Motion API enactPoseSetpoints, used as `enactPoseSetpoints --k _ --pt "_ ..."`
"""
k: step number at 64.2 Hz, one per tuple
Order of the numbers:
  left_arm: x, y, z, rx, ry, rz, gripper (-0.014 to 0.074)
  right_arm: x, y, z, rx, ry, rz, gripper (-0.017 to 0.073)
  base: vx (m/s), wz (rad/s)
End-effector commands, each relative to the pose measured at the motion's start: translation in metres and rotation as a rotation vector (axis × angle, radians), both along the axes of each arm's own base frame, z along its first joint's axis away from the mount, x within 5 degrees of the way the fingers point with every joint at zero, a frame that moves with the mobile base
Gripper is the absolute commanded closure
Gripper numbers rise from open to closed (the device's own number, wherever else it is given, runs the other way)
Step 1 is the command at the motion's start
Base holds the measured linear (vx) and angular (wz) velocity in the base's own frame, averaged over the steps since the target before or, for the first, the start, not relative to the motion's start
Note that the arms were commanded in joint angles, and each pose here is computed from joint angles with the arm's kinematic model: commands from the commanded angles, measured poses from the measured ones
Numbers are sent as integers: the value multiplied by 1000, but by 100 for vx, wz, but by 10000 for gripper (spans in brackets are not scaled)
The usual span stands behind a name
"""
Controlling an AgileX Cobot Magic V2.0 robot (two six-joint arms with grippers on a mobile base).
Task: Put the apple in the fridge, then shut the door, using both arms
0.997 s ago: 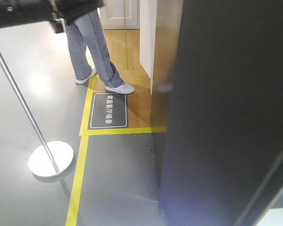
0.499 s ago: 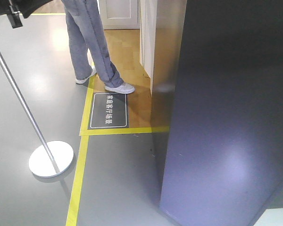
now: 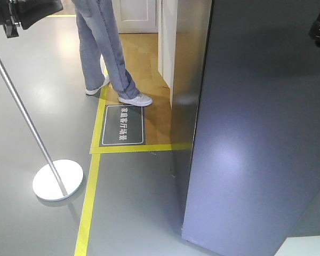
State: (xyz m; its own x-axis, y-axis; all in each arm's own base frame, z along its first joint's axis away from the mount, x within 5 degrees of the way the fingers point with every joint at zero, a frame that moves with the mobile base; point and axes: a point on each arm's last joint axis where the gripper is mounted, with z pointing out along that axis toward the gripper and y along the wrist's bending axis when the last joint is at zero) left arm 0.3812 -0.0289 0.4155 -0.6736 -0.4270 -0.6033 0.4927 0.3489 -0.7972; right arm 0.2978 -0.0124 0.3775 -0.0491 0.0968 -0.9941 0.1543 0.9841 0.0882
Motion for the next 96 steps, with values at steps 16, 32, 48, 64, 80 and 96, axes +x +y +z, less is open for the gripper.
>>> enactPoseSetpoints --k 16,32,48,64,80,96 --pt "-11 1 22 73 -78 55 349 30 -8 10 -32 -58 -79 -14 0 0" --pt "-9 3 18 120 -74 77 349 61 -8 10 -30 -53 -69 -14 0 0" --pt "-8 4 18 128 -75 98 349 89 -6 8 -27 -44 -49 -14 0 0" --pt "-6 5 18 127 -77 119 349 114 -3 2 -21 -26 -13 -13 0 0" --pt "-4 7 18 127 -79 146 349 138 5 -2 -8 12 74 -13 0 -1" --pt "-1 10 19 127 -83 194 349 140 9 5 -5 15 121 -13 0 0"
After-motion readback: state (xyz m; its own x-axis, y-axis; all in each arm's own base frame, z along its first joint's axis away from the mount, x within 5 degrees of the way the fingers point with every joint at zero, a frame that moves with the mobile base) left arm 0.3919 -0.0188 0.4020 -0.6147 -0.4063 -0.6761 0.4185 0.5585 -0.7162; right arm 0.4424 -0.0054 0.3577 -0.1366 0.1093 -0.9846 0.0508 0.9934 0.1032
